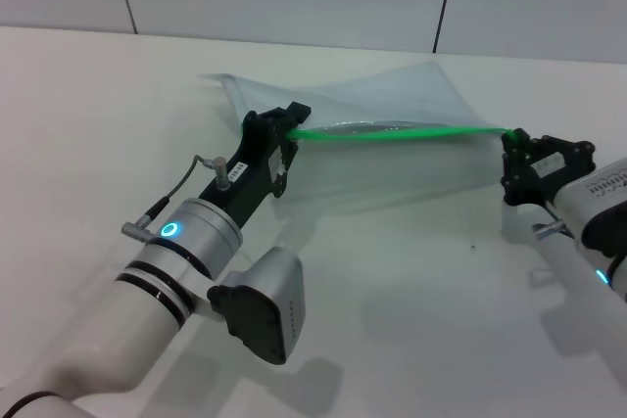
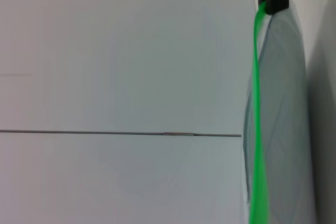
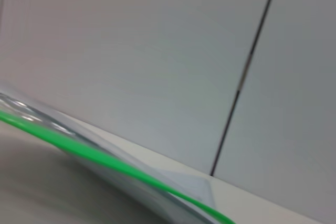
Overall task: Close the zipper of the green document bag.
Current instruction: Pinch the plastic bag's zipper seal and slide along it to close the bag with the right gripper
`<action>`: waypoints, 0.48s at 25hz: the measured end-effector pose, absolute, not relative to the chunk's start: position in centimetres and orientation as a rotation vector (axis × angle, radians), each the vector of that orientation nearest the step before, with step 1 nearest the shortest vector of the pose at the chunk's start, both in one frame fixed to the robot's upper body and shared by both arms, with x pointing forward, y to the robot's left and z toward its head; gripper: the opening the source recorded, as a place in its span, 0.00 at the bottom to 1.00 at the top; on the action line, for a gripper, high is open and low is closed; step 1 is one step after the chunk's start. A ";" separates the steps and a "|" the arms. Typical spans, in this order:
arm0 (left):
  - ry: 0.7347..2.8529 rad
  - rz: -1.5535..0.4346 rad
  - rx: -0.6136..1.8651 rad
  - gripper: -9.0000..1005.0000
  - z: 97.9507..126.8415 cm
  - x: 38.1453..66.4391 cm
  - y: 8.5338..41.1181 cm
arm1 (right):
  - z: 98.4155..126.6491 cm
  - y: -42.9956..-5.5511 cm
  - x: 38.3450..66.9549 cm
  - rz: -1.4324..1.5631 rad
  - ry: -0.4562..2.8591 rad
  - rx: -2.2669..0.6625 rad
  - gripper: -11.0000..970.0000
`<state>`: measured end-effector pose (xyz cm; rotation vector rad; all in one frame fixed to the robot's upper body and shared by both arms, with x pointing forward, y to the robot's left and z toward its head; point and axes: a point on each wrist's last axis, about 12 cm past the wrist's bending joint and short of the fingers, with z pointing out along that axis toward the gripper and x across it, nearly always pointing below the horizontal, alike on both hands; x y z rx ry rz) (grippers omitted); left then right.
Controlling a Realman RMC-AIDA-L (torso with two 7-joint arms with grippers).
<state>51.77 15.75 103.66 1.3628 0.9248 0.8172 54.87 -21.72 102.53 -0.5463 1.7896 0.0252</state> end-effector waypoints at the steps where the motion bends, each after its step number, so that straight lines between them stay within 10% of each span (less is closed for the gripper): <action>1: 0.925 0.817 1.363 0.06 103.7 51.8 15.8 | 102.5 -22.0 54.9 0.018 1.794 -0.540 0.08; 12: 0.926 0.818 1.363 0.06 103.6 51.8 15.8 | 101.9 -23.4 54.9 -0.021 1.824 -0.493 0.08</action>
